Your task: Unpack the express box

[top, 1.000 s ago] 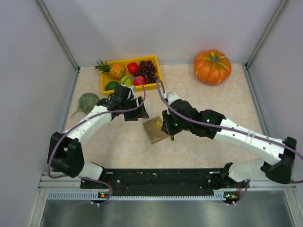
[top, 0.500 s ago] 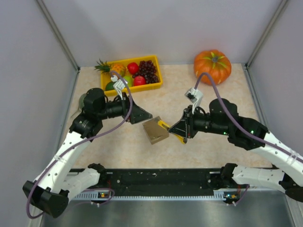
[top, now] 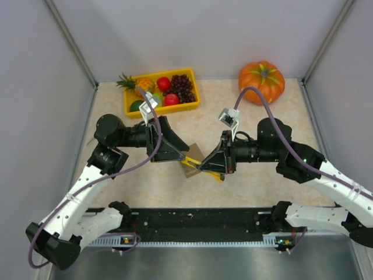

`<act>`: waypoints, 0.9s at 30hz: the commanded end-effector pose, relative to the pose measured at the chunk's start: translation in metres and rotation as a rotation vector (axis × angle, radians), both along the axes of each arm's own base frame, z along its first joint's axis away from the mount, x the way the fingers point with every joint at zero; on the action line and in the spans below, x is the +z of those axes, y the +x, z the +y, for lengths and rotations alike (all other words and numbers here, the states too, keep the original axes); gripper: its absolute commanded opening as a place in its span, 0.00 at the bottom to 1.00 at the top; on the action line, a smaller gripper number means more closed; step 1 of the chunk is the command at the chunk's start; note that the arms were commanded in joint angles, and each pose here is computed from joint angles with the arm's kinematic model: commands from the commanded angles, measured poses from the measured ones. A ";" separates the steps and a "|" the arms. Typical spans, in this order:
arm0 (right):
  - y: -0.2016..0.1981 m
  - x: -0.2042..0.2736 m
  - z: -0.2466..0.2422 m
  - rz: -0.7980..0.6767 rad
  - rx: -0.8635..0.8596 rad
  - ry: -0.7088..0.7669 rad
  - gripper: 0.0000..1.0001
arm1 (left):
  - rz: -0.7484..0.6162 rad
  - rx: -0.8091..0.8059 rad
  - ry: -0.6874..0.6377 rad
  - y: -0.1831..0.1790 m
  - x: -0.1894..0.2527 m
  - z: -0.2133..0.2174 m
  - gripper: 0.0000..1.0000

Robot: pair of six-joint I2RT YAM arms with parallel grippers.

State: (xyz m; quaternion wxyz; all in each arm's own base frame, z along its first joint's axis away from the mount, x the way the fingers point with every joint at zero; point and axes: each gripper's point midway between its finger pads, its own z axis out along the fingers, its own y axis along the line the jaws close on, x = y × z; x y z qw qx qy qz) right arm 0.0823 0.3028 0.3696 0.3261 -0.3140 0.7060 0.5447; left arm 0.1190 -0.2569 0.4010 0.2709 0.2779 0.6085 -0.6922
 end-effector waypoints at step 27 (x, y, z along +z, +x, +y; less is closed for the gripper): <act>-0.002 0.031 0.021 -0.039 0.084 0.130 0.00 | -0.072 -0.167 0.049 -0.038 -0.004 0.007 0.10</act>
